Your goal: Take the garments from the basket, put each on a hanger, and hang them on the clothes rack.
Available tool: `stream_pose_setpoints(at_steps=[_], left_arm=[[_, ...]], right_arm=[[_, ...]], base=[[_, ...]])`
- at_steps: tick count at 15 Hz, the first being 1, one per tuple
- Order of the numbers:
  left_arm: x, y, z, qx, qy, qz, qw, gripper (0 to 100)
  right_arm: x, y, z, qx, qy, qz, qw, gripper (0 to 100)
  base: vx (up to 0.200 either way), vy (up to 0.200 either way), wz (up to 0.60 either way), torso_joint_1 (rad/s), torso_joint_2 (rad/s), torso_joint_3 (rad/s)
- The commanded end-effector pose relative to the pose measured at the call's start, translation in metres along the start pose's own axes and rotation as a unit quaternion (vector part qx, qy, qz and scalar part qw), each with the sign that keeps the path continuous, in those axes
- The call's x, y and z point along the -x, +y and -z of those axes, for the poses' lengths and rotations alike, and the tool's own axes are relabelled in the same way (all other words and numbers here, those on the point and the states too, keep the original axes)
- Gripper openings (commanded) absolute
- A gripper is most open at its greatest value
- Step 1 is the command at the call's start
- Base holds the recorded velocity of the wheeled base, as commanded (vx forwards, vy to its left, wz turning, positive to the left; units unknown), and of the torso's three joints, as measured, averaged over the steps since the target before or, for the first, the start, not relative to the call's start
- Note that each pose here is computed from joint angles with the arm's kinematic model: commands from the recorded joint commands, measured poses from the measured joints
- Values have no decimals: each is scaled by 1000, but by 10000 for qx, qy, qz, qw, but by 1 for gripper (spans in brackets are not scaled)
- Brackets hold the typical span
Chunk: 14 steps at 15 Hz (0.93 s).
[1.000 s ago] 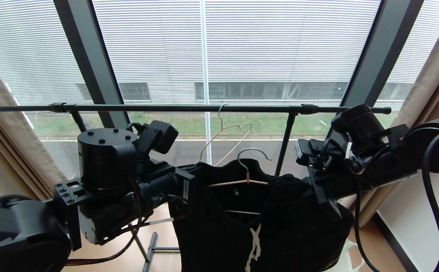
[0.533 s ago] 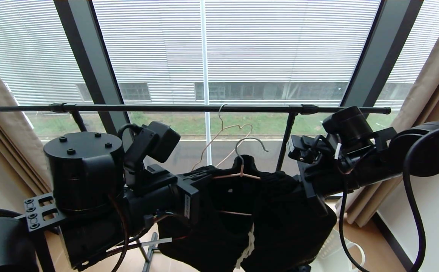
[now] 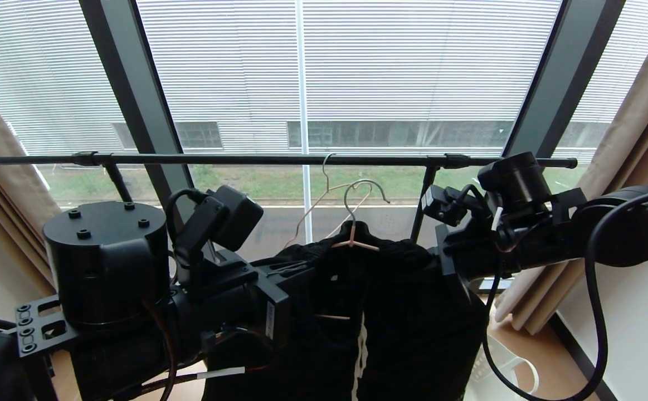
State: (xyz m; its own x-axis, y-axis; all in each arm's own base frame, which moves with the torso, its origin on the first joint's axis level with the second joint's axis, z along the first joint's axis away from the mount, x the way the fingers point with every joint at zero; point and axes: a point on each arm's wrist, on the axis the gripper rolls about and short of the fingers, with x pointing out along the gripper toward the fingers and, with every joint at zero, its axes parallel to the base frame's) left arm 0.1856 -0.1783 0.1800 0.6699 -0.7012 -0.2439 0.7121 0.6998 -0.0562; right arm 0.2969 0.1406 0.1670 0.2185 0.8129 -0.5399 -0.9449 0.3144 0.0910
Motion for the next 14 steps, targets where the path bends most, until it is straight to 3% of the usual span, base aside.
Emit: stream_pose_setpoints(at_steps=[1,8,10,12,14], left_arm=[[-3,1,4,-4,78,-18,10000,0],[-5,1,18,-162,339,14,9993,0],[-1,0,22,-178,315,291,9989,0],[0,0,29,-498,319,463,9972,0],[0,0,32,-579,323,458,9967,0]], right_arm=[[3,4,2,32,-64,-50,10000,0],[10,8,-7,15,-312,52,9995,0],[9,6,-7,-56,-363,74,9993,0],[7,8,-12,-108,-482,72,9988,0],[5,9,-11,-89,-527,71,9985,0]], base=[[0,0,0,0,0,0],[0,0,0,0,0,0],[0,0,0,0,0,0],[0,0,0,0,0,0],[0,0,0,0,0,0]])
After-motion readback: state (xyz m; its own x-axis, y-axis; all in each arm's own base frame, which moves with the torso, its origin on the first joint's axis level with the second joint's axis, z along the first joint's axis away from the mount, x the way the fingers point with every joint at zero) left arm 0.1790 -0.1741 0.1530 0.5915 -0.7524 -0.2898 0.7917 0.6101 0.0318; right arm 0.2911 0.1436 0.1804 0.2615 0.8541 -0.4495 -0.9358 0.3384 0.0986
